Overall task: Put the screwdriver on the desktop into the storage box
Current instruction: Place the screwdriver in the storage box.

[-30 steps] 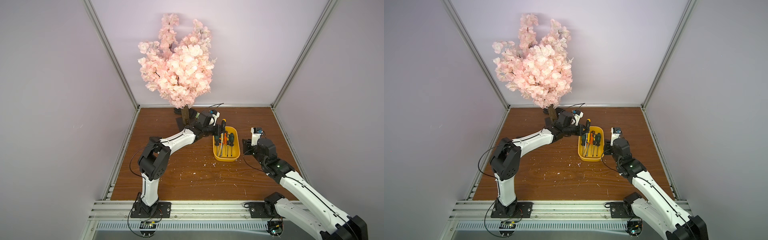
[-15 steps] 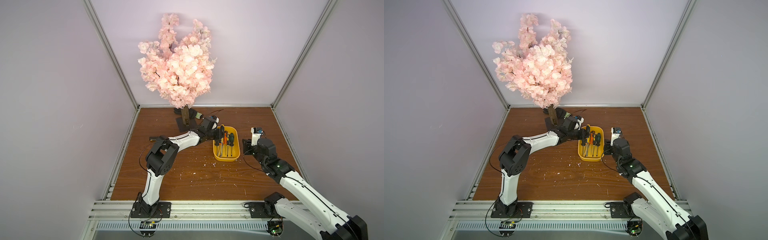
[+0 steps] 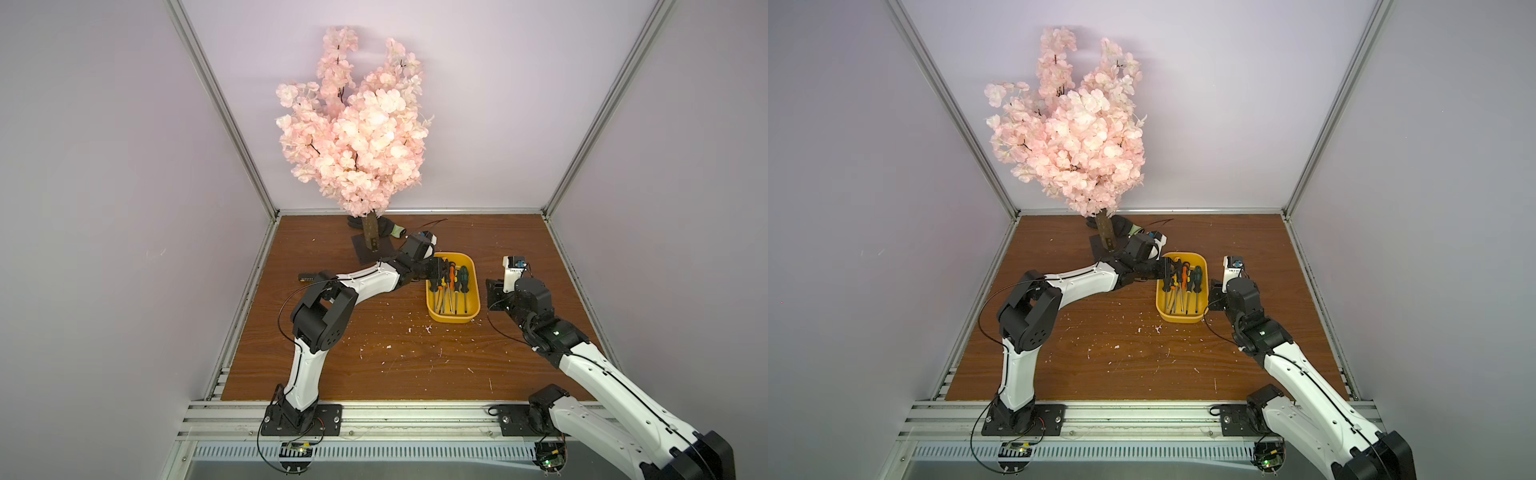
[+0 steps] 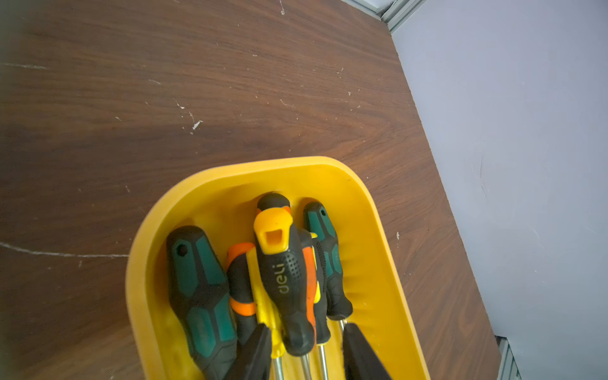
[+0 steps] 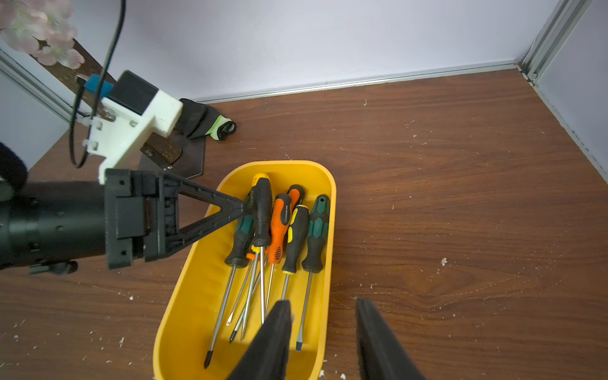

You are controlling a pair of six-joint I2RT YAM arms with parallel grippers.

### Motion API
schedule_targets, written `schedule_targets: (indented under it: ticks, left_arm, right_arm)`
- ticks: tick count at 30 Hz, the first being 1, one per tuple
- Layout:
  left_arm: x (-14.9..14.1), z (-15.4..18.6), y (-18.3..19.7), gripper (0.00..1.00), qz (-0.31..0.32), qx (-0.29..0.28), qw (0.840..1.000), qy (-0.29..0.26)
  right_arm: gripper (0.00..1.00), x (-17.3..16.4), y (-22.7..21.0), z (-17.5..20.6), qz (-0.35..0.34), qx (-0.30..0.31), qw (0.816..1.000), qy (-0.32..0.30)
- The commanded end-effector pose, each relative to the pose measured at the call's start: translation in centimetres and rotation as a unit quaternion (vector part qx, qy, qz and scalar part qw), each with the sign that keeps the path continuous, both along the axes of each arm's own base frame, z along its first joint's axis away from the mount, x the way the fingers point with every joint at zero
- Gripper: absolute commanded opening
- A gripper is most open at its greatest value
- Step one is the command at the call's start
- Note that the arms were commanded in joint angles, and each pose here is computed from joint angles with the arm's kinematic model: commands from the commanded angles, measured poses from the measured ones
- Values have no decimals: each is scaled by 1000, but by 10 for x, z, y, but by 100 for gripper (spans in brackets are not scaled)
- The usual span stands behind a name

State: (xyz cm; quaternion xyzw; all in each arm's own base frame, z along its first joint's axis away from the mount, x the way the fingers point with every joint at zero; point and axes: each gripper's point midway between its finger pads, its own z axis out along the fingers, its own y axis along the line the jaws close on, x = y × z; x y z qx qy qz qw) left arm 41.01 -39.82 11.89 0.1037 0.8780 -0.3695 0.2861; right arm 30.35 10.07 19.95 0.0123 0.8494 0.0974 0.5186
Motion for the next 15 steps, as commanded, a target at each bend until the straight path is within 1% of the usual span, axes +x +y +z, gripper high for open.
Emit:
schedule_targets:
  ticks: [1,4,7,12,15]
  left_arm:
    - [-4,35,4,40,-10,9,999,-48]
    - [-10,47,17,40,-15,39,996,-77]
    - [-15,55,40,43,-6,78,991,-105]
    - [-20,48,92,45,23,106,990,-94]
    - [-21,49,127,45,48,138,984,-102]
  right_arm:
    - [39,2,-1,10,-5,10,1000,-19]
    - [39,3,0,10,-3,9,1000,-20]
    - [39,4,2,9,0,12,1000,-20]
    - [39,8,7,8,8,17,1000,-19]
    - [39,11,10,7,13,18,1000,-19]
